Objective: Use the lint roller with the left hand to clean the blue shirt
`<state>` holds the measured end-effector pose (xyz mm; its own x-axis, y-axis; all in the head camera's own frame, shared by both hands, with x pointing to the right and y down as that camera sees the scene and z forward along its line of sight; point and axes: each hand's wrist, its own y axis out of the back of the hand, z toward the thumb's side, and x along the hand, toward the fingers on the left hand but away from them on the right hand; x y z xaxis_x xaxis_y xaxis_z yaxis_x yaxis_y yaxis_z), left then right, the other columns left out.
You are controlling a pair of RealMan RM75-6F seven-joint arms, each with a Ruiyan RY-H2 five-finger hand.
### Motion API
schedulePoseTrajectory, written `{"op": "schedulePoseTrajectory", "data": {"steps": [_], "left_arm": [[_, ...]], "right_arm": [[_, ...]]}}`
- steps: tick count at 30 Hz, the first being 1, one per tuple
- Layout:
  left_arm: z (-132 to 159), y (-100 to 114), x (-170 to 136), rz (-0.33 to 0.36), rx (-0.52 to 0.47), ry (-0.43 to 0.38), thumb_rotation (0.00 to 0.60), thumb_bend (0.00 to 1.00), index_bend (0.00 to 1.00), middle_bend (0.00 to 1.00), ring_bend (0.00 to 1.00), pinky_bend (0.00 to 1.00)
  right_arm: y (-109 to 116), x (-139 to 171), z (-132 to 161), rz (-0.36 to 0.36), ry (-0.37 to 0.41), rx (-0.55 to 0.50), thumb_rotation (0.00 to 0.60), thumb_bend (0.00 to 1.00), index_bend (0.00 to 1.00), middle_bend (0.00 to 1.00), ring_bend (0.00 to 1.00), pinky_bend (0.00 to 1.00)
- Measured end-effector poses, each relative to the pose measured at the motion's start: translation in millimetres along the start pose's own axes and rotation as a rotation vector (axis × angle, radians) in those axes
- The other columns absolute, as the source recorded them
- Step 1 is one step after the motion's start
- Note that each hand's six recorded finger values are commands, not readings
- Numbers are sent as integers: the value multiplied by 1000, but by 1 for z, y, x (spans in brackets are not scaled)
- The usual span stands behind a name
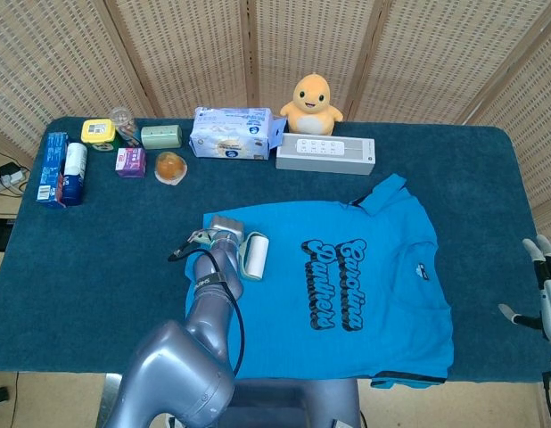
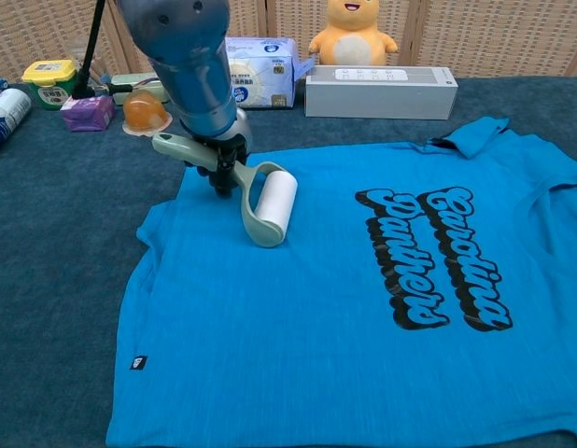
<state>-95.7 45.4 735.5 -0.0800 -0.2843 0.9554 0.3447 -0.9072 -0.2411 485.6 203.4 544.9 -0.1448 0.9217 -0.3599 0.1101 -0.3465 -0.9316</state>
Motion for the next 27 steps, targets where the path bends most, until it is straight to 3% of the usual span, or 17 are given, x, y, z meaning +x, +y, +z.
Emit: {"op": "schedulePoseTrajectory", "data": {"steps": [16, 27], "left_arm": [[56, 6, -10, 38, 54, -37, 600, 739, 1000, 1000, 920, 1000], [76, 10, -13, 47, 30, -83, 600, 737, 1000, 1000, 920, 1000]], "right_arm": [[3, 0, 0, -3, 1, -8, 600, 0, 15, 0, 0, 0], [3, 0, -1, -2, 0, -9, 600, 0, 15, 0, 0, 0]]}}
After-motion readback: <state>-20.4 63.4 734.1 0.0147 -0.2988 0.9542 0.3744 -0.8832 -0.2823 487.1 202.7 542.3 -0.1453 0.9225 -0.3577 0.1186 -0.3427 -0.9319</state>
